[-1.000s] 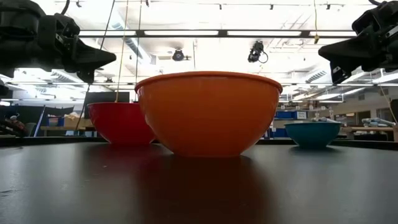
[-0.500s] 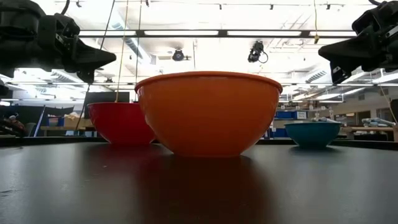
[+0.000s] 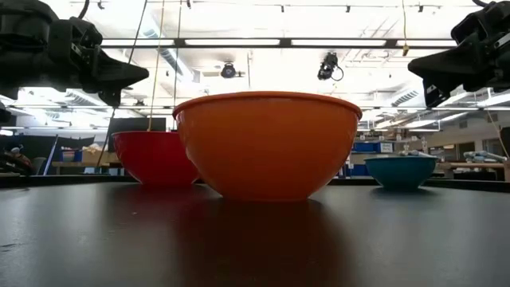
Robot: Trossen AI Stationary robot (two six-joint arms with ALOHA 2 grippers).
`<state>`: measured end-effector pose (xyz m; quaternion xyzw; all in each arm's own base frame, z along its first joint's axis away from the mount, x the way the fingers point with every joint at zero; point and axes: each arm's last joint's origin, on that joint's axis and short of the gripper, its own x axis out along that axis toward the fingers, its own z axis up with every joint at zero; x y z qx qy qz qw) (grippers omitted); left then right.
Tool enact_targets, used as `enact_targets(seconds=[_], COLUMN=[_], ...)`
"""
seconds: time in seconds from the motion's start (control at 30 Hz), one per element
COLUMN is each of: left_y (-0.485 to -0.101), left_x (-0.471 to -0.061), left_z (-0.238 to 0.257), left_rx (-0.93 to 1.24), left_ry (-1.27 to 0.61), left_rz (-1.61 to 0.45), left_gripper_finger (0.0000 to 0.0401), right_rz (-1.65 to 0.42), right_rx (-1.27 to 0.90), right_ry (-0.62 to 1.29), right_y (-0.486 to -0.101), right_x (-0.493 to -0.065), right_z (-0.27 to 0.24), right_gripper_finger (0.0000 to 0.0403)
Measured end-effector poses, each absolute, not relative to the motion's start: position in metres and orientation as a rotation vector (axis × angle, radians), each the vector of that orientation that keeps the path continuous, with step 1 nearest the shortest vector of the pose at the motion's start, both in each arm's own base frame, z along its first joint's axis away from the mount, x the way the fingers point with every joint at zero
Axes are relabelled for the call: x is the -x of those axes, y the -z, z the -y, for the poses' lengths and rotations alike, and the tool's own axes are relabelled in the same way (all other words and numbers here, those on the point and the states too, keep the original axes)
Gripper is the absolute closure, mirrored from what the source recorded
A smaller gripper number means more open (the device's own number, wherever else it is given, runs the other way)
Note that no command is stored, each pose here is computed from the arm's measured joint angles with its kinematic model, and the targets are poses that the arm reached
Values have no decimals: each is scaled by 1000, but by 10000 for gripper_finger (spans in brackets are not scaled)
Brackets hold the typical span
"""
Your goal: Nest bowls inside each other
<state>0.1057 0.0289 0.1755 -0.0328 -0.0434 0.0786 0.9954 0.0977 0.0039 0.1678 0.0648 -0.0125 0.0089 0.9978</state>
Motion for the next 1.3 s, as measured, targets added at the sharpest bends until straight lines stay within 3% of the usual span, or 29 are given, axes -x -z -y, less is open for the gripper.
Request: enact_targets(seconds=[0.13, 0.33, 0.43, 0.57, 0.8, 1.0, 1.17, 1.3], left_y=[-176, -176, -177, -178, -187, -192, -198, -204], left_x=[-106, -106, -105, -103, -101, -99, -96, -93], left_z=[-29, -29, -30, -36, -38, -38, -40, -41], left_rx=[67, 67, 63, 72, -29, -133, -240, -297], left_ry=[-158, -158, -199, -424, -515, -531, -637, -676], left_rz=[88, 88, 107, 124, 201, 229, 255, 304], left_gripper_finger=[378, 378, 378, 378, 378, 378, 378, 378], right_rz=[86, 336, 433, 397, 336, 110, -90, -232], right_rx=[-10, -82, -142, -155, -244, -274, -51, -26], right_ry=[113, 272, 527, 782, 716, 635, 617, 557], right_y=[-174, -197, -205, -202, -205, -219, -240, -265], right_x=[-97, -91, -85, -83, -99, -137, -178, -214], right_z=[0, 5, 12, 20, 29, 44, 68, 93], right_gripper_finger=[368, 368, 368, 369, 369, 369, 369, 365])
